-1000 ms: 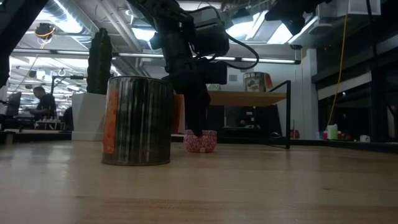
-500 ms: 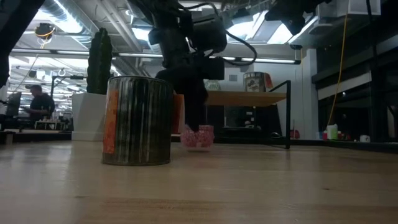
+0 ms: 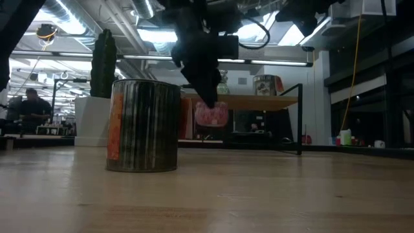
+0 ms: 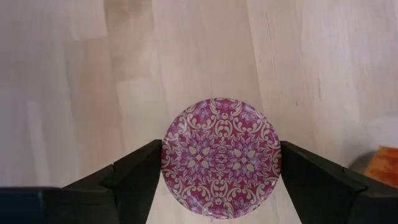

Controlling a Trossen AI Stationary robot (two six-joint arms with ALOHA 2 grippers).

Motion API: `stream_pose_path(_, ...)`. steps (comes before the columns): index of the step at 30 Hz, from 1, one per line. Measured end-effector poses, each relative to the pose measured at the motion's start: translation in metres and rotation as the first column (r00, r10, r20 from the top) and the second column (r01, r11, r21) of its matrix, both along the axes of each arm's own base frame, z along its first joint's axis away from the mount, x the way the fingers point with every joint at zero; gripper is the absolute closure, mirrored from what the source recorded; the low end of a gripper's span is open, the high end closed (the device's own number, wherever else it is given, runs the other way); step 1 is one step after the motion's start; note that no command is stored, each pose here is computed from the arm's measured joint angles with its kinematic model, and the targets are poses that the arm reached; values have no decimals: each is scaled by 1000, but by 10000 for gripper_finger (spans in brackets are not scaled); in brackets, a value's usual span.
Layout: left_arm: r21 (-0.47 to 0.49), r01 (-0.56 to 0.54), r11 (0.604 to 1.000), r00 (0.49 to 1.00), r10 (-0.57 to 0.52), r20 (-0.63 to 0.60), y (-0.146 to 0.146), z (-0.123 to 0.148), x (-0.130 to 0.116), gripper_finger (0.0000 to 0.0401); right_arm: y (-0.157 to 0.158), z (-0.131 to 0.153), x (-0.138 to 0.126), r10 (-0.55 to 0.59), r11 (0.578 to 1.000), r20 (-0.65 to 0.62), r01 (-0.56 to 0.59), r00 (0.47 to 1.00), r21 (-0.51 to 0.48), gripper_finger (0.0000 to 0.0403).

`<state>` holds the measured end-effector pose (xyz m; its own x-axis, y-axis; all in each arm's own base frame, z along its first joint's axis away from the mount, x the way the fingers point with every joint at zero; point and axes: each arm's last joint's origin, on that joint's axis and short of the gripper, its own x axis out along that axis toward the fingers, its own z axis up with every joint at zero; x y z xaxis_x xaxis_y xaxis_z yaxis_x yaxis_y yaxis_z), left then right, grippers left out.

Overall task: Pick & Place candle stick holders
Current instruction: Put the pink scented candle aligned with the red scented candle on the shelf

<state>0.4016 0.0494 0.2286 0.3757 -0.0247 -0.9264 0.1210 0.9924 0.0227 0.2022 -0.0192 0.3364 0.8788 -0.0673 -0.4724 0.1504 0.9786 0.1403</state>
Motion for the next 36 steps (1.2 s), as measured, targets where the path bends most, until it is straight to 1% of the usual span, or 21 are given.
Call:
stream_pose_path(2,-1,-6,1000,1000,6,-3,3,10,0,102,0,0,0,0,1000,1,0,1000,0,402)
stream_pose_path(11,7,-47,999,998,47,51,19,50,1,102,0,0,0,0,1000,0,0,1000,0,402)
stream_pose_path(14,7,-59,998,998,59,32,26,60,-4,102,0,0,0,1,1000,0,-1,1000,-2,402)
stream_pose_path(16,11,-72,997,996,72,49,31,69,-6,102,0,0,0,-1,1000,-1,1,1000,-6,402)
stream_pose_path(21,12,-122,992,991,121,62,49,84,-21,102,-1,0,0,-13,1000,-1,13,1000,-16,402)
stream_pose_path(27,6,-221,975,974,221,54,78,96,-43,102,-1,0,0,-13,1000,-2,13,1000,-16,402)
stream_pose_path(33,-4,-320,947,947,320,12,106,101,-65,102,-1,0,0,-13,1000,-1,13,1000,-16,402)
stream_pose_path(36,-7,-353,936,936,353,-17,116,101,-74,102,-1,0,0,-13,1000,-2,13,1000,-16,402)
